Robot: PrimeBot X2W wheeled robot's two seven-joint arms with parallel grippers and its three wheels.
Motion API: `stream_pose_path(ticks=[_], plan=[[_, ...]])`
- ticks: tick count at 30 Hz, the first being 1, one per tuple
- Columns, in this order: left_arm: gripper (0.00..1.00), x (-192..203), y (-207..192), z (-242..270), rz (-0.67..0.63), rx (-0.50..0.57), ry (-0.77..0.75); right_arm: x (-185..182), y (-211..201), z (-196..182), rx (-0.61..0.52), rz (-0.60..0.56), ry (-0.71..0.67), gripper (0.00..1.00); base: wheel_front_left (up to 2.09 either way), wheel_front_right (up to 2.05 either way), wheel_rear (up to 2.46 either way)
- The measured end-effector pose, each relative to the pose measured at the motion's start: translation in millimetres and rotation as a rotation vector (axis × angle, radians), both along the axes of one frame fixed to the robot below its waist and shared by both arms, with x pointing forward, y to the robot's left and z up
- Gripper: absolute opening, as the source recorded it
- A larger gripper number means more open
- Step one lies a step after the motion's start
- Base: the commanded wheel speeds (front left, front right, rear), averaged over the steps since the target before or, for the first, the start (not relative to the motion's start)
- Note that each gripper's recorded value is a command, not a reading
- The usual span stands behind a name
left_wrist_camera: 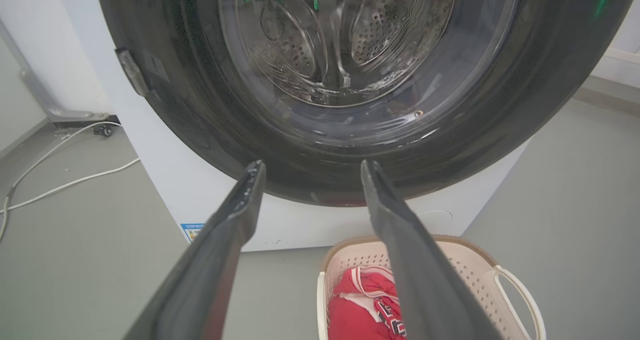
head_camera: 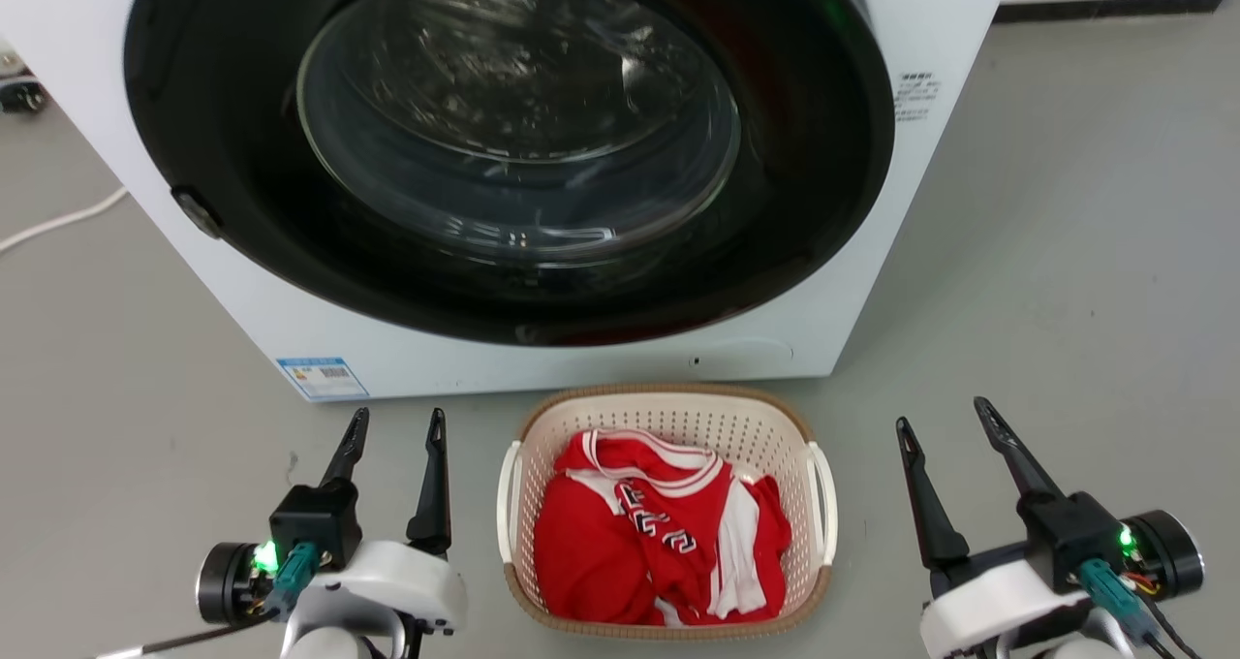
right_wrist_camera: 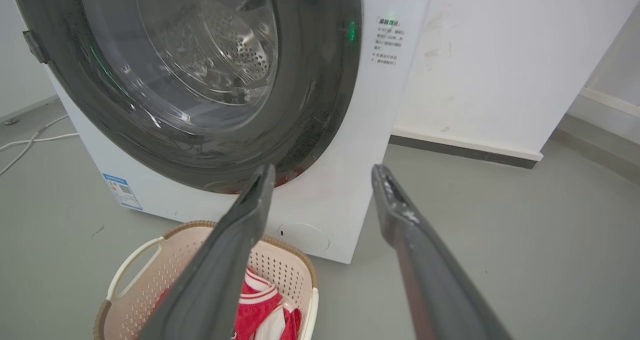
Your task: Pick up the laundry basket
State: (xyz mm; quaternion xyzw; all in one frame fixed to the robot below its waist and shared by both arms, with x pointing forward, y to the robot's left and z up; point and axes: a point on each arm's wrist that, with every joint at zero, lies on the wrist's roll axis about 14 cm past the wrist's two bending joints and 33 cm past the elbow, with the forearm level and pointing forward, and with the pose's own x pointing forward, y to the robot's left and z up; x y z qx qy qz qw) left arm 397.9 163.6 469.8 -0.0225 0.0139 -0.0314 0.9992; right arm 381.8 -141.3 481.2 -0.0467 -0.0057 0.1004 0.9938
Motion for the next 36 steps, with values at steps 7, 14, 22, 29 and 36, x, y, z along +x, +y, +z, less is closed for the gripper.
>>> stream_pose_path(ticks=[7, 14, 22, 29, 36], plan=[[1.0, 18, -9, -55, -0.043, -0.009, 0.163, 16, 3, -50, -0.037, 0.018, 0.144, 1.0, 0.0, 0.0, 0.0], [1.0, 32, -16, -106, -0.076, -0.02, 0.315, 26, 9, -106, -0.08, 0.053, 0.306, 1.0, 0.0, 0.0, 0.0], [1.0, 41, -20, -159, -0.107, -0.005, 0.475, 31, 11, -167, -0.133, 0.092, 0.487, 1.0, 0.0, 0.0, 0.0], [1.0, 45, -17, -202, -0.135, 0.033, 0.603, 30, 9, -209, -0.161, 0.112, 0.615, 1.0, 0.0, 0.0, 0.0], [1.0, 48, -16, -235, -0.16, 0.059, 0.703, 31, 3, -240, -0.181, 0.117, 0.712, 1.0, 0.0, 0.0, 0.0]])
